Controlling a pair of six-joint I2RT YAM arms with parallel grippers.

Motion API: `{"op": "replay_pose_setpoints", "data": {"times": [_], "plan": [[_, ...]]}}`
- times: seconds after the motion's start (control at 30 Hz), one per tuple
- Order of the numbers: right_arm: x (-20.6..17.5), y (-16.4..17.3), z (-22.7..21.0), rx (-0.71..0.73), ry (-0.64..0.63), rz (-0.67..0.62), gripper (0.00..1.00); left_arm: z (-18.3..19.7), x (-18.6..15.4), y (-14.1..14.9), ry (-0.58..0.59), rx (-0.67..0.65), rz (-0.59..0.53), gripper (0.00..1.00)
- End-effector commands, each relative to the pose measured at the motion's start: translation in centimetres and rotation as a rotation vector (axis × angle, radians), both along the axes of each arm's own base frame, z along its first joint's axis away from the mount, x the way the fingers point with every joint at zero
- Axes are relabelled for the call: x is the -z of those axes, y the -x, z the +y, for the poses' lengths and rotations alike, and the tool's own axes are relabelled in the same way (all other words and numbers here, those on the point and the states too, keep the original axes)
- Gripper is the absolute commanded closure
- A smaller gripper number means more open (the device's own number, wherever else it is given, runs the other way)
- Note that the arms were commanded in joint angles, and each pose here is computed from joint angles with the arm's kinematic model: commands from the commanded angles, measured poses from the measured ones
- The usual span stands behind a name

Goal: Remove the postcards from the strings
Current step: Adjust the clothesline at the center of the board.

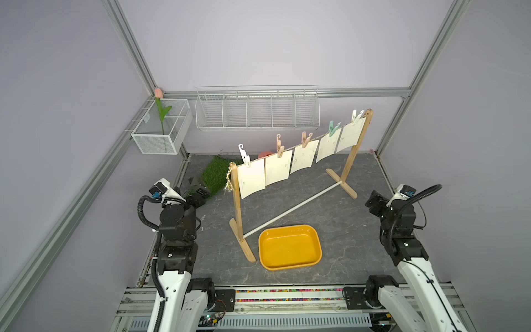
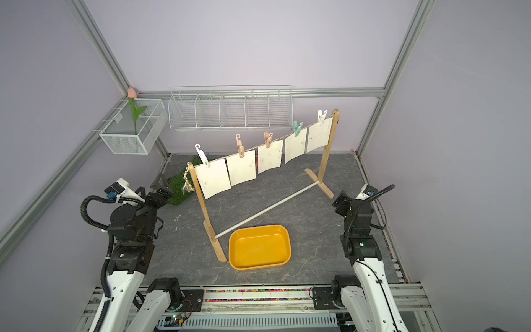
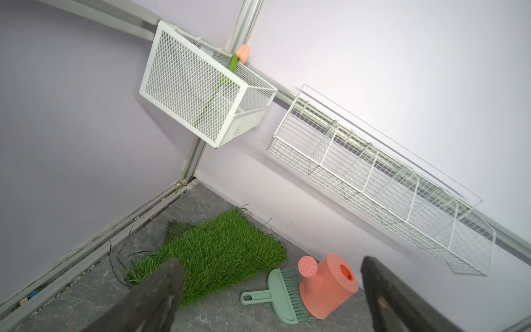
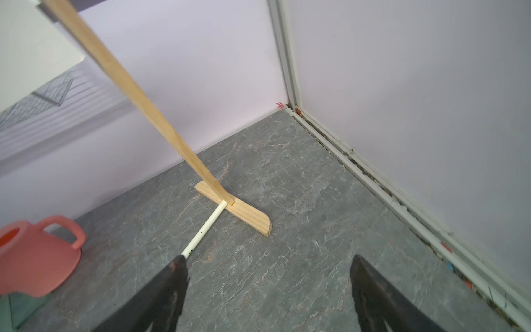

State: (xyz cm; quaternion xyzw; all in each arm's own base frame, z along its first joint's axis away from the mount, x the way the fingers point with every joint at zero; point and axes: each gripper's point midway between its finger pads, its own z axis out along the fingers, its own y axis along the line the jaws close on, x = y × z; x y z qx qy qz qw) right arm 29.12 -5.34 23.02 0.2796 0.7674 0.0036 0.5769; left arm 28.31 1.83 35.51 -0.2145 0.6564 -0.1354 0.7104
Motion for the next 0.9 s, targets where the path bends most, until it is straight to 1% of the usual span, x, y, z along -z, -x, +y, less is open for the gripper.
{"op": "replay_pose_setpoints", "data": {"times": [0.0, 0.07, 0.13, 0.17, 0.23, 0.3, 0.4, 0.43, 0.47, 0.6, 0.63, 0.7, 0.8, 0.87], "plan": [[0.1, 1.5, -1.7, 0.163, -0.134, -0.003, 0.11, -1.2, -0.1, 1.8, -0.043, 0.067, 0.062, 0.02], [-0.4, 1.2, -1.7, 0.167, -0.147, 0.001, 0.11, -1.8, 0.1, 2.8, -0.064, 0.093, 0.106, 0.02], [-0.6, 1.1, -1.8, 0.190, -0.166, 0.033, 0.11, -2.8, 0.6, 3.6, -0.085, 0.142, 0.161, 0.02], [-0.6, 0.9, -1.8, 0.201, -0.179, 0.051, 0.11, -2.9, 1.0, 3.8, -0.076, 0.147, 0.189, 0.02], [-0.4, 0.7, -2.1, 0.235, -0.209, 0.085, 0.11, -3.0, 2.3, 4.5, -0.039, 0.147, 0.284, 0.02], [-0.2, 0.0, -2.1, 0.252, -0.233, 0.103, 0.11, -3.9, 2.8, 4.9, -0.033, 0.191, 0.343, 0.02], [0.0, -1.1, -2.7, 0.289, -0.302, 0.122, 0.11, -5.4, 3.5, 5.4, -0.062, 0.277, 0.437, 0.02], [-0.7, -1.9, -2.9, 0.295, -0.338, 0.113, 0.11, -6.2, 3.6, 5.7, -0.069, 0.324, 0.457, 0.02], [-0.5, -2.4, -3.1, 0.299, -0.373, 0.118, 0.11, -6.9, 3.7, 6.0, -0.074, 0.365, 0.471, 0.02], [0.9, -6.1, -3.4, 0.276, -0.547, 0.138, 0.11, -9.1, 4.6, 7.4, -0.103, 0.507, 0.518, 0.02], [1.3, -7.1, -3.4, 0.265, -0.573, 0.148, 0.11, -9.6, 4.9, 7.8, -0.123, 0.543, 0.526, 0.02], [1.8, -8.8, -3.4, 0.243, -0.613, 0.163, 0.11, -9.8, 5.7, 8.7, -0.153, 0.571, 0.573, 0.02], [2.5, -10.9, -3.6, 0.212, -0.648, 0.168, 0.11, -11.9, 6.3, 10.2, -0.148, 0.710, 0.601, 0.01], [2.9, -12.0, -3.9, 0.201, -0.664, 0.161, 0.11, -12.7, 7.0, 10.8, -0.148, 0.767, 0.633, 0.01]]}}
